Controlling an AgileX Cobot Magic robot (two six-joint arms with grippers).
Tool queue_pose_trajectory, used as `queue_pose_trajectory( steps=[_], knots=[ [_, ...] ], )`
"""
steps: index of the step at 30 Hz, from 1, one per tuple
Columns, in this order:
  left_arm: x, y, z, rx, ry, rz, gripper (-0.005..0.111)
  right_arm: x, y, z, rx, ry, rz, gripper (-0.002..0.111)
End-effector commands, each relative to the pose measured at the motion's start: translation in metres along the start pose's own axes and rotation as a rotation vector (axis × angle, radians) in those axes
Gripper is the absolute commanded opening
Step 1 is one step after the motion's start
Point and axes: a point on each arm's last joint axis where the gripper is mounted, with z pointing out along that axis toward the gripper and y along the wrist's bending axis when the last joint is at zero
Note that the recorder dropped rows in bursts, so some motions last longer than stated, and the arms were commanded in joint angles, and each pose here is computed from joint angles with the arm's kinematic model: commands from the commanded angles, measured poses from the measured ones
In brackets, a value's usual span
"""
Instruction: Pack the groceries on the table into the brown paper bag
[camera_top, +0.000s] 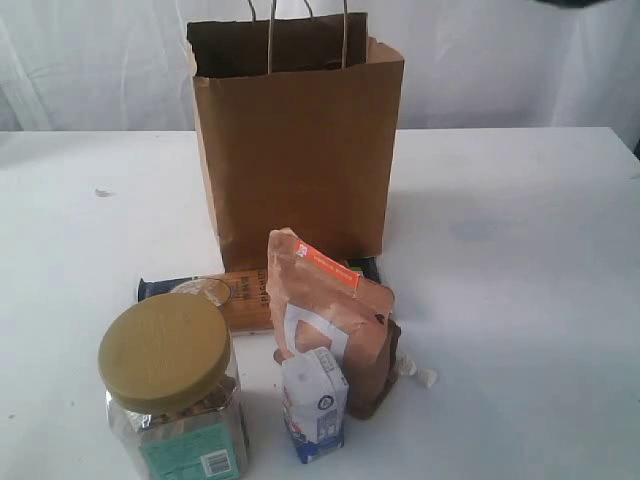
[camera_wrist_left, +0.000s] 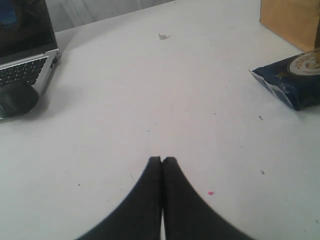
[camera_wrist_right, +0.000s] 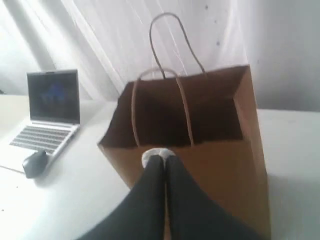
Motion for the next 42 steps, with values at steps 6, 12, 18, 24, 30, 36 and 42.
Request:
queue_pose_trajectory(
  steps=[6,12,18,24,30,36,42],
  knots=[
    [0.001,0.0,0.0,-0.002,-0.003,-0.005,0.0,-0.039,-0.007,0.073,-0.013,-0.023,0.024,0.0],
    [0.001,0.0,0.0,-0.002,-0.003,-0.005,0.0,-0.038,-0.019,0.125,-0.02,0.011,-0.007,0.0],
    [0.001,0.0,0.0,-0.002,-0.003,-0.005,0.0,-0.025,-0.032,0.156,0.009,0.031,0.003,0.0],
    [0.001,0.0,0.0,-0.002,-0.003,-0.005,0.0,-0.012,-0.046,0.178,0.049,0.032,0.015,0.0],
    [0.001,0.0,0.0,-0.002,-0.003,-0.005,0.0,-0.007,-0.048,0.183,0.054,0.046,0.014,0.004],
    [0.001,0.0,0.0,-0.002,-0.003,-0.005,0.0,-0.004,-0.047,0.183,0.041,0.08,0.014,0.02],
    [0.001,0.0,0.0,-0.002,-0.003,-0.005,0.0,-0.005,-0.039,0.17,0.005,0.152,-0.023,0.02]
  ],
)
